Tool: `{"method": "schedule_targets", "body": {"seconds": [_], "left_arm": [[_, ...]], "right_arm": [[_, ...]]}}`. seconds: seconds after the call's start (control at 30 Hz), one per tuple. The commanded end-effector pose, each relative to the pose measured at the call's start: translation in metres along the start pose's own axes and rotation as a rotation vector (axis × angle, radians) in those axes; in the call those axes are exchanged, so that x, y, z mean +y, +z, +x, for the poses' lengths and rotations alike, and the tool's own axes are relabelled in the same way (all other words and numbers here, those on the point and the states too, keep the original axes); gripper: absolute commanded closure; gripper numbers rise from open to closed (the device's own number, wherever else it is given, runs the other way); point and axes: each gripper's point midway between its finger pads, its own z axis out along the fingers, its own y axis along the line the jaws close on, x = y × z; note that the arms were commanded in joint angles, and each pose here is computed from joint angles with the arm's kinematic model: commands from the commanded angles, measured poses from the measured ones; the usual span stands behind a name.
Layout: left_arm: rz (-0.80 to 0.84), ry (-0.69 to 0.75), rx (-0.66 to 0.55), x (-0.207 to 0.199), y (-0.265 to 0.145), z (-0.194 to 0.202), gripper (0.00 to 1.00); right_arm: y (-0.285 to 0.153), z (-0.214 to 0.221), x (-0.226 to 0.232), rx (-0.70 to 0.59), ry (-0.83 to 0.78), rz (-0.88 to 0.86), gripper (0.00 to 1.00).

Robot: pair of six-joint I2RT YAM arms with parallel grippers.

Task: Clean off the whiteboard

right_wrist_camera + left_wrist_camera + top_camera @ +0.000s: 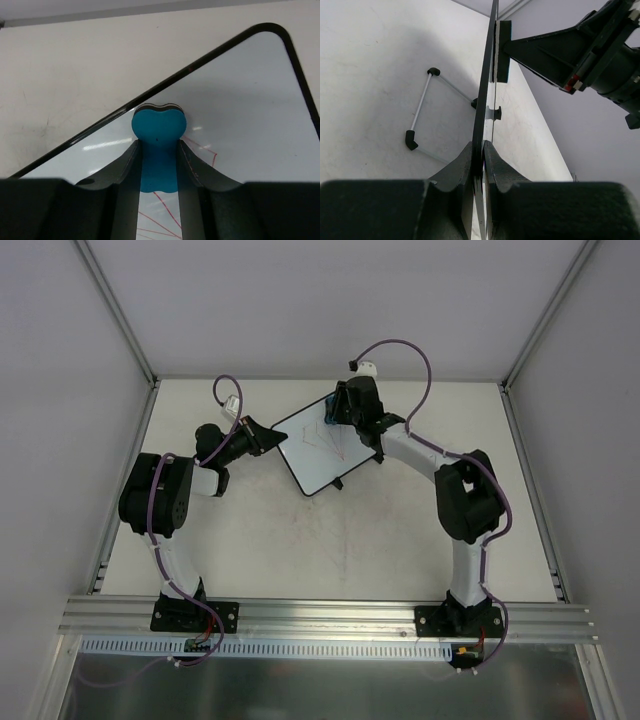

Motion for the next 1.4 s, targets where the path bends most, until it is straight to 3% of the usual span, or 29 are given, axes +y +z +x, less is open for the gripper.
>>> {"method": "schedule_targets", "body": {"seconds": [0.0, 0.27, 0.57, 0.77, 1.03, 1.37], "left_arm": [[0.023, 0.071, 0.002, -0.007, 0.002, -0.001, 1.00], [0.029, 0.079, 0.006, -0.011, 0.001, -0.003, 1.00], [0.032, 0.082, 0.006, -0.012, 0.001, -0.004, 1.00], [0.032, 0.081, 0.008, -0.011, 0.002, -0.003, 1.00], [0.034, 0.079, 0.011, -0.011, 0.003, -0.003, 1.00], [0.036, 0.087, 0.013, -0.014, 0.003, -0.002, 1.00]], "right_arm": [[0.005, 0.014, -0.052, 0.039, 0.127, 0.133, 1.00], [-0.012, 0.046, -0.105, 0.155, 0.222, 0.316, 1.00], [-0.010, 0.059, -0.104, 0.215, 0.278, 0.272, 1.00], [-0.009, 0.034, -0.046, 0.176, 0.069, 0.124, 1.00], [-0.011, 0.044, 0.041, 0.202, -0.153, -0.114, 1.00], [-0.020, 0.065, 0.082, 0.222, -0.322, -0.229, 1.00]]}}
